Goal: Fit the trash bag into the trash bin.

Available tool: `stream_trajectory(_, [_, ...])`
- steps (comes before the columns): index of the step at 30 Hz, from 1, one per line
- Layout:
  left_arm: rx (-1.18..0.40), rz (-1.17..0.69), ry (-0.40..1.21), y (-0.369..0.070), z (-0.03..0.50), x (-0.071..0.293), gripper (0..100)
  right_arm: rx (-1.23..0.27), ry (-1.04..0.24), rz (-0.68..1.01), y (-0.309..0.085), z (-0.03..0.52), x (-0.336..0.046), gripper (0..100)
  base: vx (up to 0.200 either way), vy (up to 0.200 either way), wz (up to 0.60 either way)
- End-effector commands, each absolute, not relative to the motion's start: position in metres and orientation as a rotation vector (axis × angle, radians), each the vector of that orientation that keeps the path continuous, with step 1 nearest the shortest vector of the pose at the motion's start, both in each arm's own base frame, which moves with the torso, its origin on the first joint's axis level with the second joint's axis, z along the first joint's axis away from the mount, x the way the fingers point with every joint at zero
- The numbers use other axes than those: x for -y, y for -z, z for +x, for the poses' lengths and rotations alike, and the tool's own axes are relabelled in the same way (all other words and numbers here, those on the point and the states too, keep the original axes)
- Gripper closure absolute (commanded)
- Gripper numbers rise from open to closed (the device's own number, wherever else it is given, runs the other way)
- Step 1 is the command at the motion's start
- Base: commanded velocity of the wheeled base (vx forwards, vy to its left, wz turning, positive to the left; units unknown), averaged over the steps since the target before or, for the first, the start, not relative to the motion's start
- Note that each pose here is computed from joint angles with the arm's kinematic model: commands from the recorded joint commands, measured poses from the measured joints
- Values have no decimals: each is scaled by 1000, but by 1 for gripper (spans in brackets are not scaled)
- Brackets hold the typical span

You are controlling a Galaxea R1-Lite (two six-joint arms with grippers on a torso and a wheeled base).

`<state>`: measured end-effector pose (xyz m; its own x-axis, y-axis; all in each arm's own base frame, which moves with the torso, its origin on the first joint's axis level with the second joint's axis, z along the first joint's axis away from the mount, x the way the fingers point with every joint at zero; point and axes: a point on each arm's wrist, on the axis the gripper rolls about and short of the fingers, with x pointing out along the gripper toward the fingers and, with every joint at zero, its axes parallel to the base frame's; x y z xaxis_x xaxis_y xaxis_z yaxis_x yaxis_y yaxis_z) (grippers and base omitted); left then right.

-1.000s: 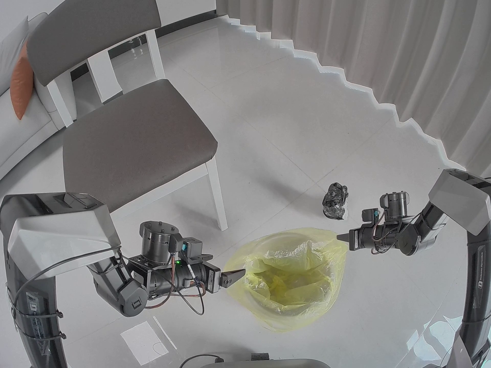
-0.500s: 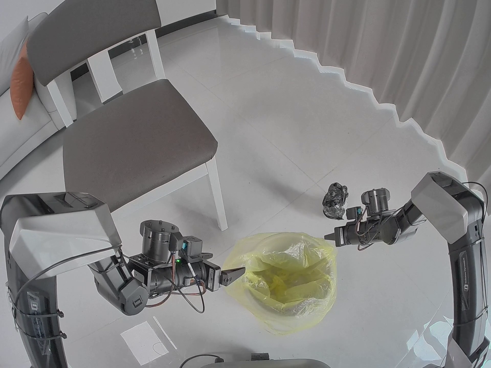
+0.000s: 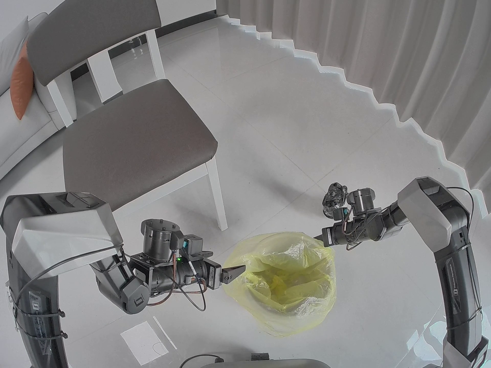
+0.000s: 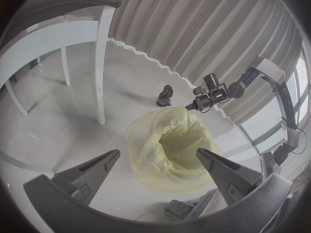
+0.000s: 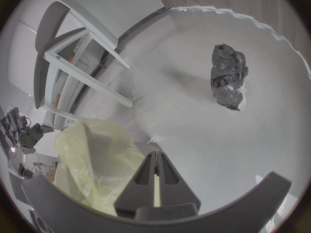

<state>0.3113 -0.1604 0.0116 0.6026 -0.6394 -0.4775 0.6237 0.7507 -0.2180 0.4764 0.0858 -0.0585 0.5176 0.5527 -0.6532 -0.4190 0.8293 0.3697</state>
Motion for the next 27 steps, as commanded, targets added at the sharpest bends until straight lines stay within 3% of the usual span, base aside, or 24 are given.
stream_trajectory(1, [-536,-26,727,-20,311,163,0,-855,-588,174,64,476,-86,100,0,0,0])
stream_trajectory(10, [-485,-27,717,-36,311,163,0,-886,-601,152,61,461,-88,100,0,0,0])
stream_trajectory(11, [-483,-27,711,-35,310,162,0,-885,-600,154,61,461,-88,0,0,0,0])
stream_trajectory(27, [-404,-80,661,-39,306,146,0,-897,-556,115,53,450,-76,0,0,0,0])
